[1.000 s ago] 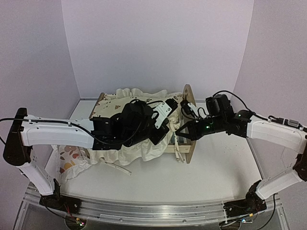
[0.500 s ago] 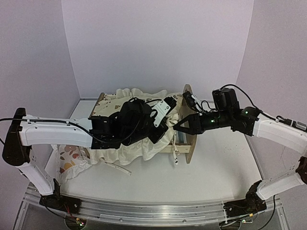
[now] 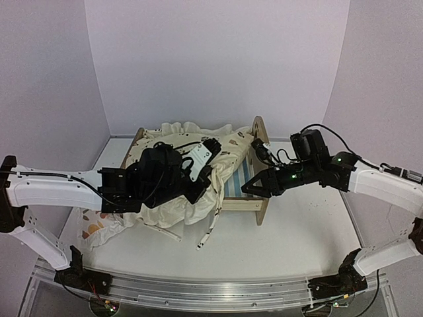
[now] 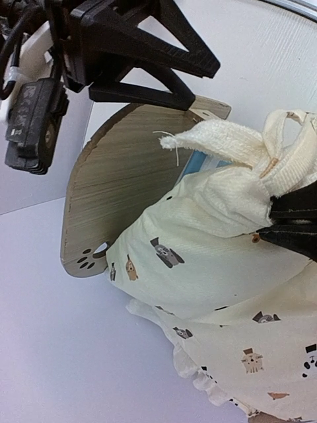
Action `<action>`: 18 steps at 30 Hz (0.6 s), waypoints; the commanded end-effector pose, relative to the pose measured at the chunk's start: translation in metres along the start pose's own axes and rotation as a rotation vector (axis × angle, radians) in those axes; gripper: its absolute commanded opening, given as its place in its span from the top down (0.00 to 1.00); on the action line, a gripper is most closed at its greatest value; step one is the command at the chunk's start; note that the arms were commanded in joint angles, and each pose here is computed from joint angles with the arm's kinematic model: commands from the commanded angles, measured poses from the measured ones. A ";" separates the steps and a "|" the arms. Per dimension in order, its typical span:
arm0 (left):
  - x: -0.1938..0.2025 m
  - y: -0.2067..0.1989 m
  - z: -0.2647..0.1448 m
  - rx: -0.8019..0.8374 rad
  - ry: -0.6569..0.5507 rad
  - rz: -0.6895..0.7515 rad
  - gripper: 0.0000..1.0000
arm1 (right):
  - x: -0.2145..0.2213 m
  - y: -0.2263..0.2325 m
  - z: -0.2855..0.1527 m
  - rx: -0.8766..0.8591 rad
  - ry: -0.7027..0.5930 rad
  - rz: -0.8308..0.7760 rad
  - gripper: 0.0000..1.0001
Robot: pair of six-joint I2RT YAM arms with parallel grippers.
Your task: Set up the pet bed
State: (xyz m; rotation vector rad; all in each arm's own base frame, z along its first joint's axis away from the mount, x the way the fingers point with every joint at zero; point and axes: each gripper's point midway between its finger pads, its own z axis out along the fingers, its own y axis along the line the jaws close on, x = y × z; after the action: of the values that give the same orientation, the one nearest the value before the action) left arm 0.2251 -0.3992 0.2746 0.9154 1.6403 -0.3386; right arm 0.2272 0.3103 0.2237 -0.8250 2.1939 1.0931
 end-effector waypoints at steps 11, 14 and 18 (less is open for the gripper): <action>-0.018 0.010 0.001 -0.019 -0.052 -0.064 1.00 | 0.011 0.007 0.041 -0.054 0.021 -0.123 0.56; -0.021 0.009 0.004 -0.018 -0.052 -0.066 1.00 | 0.011 0.016 0.045 -0.088 0.016 -0.146 0.56; -0.023 0.009 0.007 -0.018 -0.052 -0.068 1.00 | 0.010 0.020 0.050 -0.087 -0.002 -0.175 0.56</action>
State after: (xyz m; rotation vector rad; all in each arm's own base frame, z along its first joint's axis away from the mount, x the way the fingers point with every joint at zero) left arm 0.2273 -0.4028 0.2674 0.9128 1.6596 -0.3602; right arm 0.2152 0.3468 0.1928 -0.9967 2.1355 1.1006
